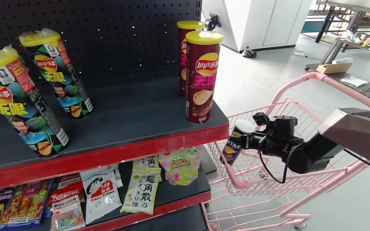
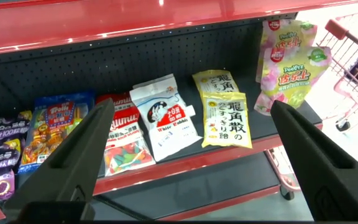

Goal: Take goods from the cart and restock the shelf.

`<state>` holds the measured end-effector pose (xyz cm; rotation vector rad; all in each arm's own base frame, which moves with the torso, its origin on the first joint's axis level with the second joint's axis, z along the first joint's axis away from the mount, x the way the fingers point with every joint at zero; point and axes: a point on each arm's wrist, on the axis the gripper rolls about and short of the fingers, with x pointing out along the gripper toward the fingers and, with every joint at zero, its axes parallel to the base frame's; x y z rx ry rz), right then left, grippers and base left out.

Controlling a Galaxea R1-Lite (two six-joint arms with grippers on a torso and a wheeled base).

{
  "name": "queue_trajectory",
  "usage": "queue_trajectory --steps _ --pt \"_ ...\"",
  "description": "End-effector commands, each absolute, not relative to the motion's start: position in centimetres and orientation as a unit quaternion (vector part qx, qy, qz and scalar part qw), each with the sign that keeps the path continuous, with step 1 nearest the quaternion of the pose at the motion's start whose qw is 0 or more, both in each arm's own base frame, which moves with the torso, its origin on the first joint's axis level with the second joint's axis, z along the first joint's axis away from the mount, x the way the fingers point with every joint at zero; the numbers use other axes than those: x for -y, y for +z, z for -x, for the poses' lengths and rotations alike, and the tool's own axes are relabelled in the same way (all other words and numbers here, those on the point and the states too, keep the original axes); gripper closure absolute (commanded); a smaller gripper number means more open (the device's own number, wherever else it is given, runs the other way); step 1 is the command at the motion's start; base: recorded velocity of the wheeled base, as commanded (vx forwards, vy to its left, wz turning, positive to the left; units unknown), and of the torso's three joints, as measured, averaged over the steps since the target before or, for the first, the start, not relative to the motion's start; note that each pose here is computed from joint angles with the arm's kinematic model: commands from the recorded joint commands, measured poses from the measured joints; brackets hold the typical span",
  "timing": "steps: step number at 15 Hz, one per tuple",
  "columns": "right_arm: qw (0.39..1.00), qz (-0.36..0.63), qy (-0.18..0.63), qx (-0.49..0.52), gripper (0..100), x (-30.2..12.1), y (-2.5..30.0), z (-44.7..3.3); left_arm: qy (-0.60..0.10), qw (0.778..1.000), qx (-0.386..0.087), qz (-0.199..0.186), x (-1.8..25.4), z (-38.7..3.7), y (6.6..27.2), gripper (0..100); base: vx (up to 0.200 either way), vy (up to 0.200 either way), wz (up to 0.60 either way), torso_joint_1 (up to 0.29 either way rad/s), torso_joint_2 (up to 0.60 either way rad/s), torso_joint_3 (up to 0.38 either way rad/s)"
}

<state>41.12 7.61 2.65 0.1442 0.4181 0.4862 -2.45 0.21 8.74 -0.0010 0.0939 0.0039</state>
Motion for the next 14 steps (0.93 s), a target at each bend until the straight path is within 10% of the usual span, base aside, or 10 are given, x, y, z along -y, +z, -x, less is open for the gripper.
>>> queue_trajectory --steps 1,2,3,11,14 --pt "0.945 -0.071 0.246 -0.203 0 -8.2 2.3 -41.7 0.002 0.999 -0.048 0.001 -0.2 2.4 8.7 0 0.000 0.000 0.00 0.000 0.00 0.000" --pt "0.945 -0.072 0.252 -0.197 0 -8.8 2.3 -42.0 0.002 0.999 -0.048 0.001 -0.2 2.4 8.7 0 0.000 0.000 0.00 0.000 0.00 0.000" --pt "0.945 -0.070 0.253 -0.196 100 -9.0 2.2 -42.1 0.002 0.999 -0.047 0.001 -0.2 2.4 8.7 0 0.000 0.000 0.00 0.000 0.00 0.000" --pt "0.957 -0.059 0.232 -0.164 100 -8.2 2.9 -41.6 0.001 0.999 -0.047 -0.010 -0.2 2.4 8.7 0 0.000 0.000 0.00 0.000 0.00 0.000" --pt "0.976 -0.032 0.191 -0.097 100 -3.8 10.2 -39.0 0.001 0.999 -0.048 -0.009 -0.2 2.4 8.7 0 0.000 0.000 0.00 0.000 0.00 0.000"
